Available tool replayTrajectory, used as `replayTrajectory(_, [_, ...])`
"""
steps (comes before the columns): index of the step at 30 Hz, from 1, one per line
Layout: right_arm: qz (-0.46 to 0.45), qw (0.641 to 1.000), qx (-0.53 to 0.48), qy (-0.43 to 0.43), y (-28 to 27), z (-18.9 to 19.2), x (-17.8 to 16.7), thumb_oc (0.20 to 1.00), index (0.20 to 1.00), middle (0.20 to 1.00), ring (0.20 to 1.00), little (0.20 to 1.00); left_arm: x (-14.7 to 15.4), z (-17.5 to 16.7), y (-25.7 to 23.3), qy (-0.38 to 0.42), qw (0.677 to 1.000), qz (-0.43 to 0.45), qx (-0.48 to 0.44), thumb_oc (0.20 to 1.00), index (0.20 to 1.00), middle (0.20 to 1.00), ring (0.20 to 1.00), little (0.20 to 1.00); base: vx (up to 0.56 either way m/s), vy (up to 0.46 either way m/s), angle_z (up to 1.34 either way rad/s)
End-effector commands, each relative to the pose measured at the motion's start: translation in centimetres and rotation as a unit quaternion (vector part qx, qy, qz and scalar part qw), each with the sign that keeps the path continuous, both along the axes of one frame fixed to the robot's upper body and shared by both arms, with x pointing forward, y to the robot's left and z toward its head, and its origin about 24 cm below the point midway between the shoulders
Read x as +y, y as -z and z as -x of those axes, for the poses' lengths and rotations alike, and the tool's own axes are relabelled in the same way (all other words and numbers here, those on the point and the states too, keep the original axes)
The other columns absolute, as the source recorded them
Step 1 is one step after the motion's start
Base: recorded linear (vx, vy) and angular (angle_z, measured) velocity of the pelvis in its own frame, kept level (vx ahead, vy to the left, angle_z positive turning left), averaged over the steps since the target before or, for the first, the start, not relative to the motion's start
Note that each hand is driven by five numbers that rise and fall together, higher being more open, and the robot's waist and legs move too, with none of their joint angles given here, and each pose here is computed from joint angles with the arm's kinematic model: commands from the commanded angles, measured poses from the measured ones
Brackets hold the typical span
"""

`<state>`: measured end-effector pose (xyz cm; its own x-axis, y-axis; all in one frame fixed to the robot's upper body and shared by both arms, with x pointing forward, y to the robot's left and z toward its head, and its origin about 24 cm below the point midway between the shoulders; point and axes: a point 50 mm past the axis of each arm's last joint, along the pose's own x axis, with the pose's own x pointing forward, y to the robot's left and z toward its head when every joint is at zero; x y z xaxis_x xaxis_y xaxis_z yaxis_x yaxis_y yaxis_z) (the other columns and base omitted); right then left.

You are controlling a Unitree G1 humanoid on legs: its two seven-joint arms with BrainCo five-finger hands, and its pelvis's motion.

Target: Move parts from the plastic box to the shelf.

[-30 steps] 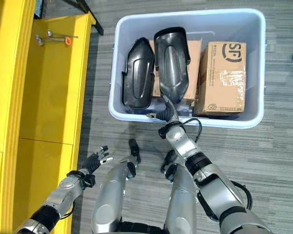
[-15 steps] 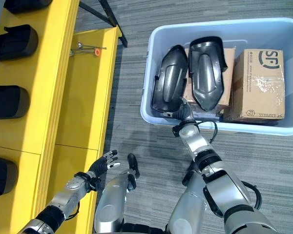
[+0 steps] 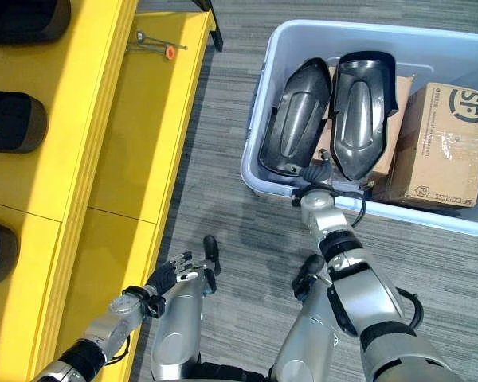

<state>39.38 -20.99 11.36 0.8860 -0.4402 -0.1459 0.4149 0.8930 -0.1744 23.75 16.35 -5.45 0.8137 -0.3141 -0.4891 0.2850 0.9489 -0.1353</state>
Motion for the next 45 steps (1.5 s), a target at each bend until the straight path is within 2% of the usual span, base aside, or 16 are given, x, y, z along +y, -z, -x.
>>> replayTrajectory(1, [-0.050,0.997,0.057,0.031,3.9,1.4,-0.3,1.000,1.000,1.000,1.000,1.000,-0.6,0.9,-0.2,0.014,1.000,0.007,-0.009,1.000,1.000,1.000,1.000,1.000,-0.01,0.023,0.03])
replayTrajectory(12, [-0.071,0.992,0.031,0.096,0.6,0.2,-1.9,1.000,1.000,1.000,1.000,1.000,-1.5,0.9,-0.3,0.026,1.000,0.012,-0.004,1.000,1.000,1.000,1.000,1.000,0.02,0.046,0.05])
replayTrajectory(24, [0.060,0.993,-0.002,0.097,-2.6,-0.5,-2.4,1.000,1.000,1.000,1.000,1.000,-1.7,0.4,-0.4,0.021,1.000,0.015,0.001,1.000,1.000,1.000,1.000,1.000,0.02,0.059,0.01])
replayTrajectory(27, [0.122,0.987,-0.020,0.099,-3.8,-0.6,-2.7,1.000,1.000,1.000,1.000,1.000,-1.6,0.6,-0.2,0.024,1.000,0.013,0.003,1.000,1.000,1.000,1.000,1.000,0.01,0.034,0.03])
replayTrajectory(38, [0.188,0.974,0.020,0.125,-3.8,-0.4,-3.2,1.000,1.000,1.000,1.000,1.000,-1.7,0.3,-0.3,0.023,1.000,0.015,-0.001,1.000,1.000,1.000,1.000,1.000,0.00,0.013,0.01])
replayTrajectory(45, [0.270,0.950,-0.003,0.154,-6.8,-0.8,-3.7,1.000,1.000,1.000,1.000,1.000,-1.6,0.4,-0.1,0.024,1.000,0.015,0.004,1.000,1.000,1.000,1.000,1.000,0.01,0.018,0.05])
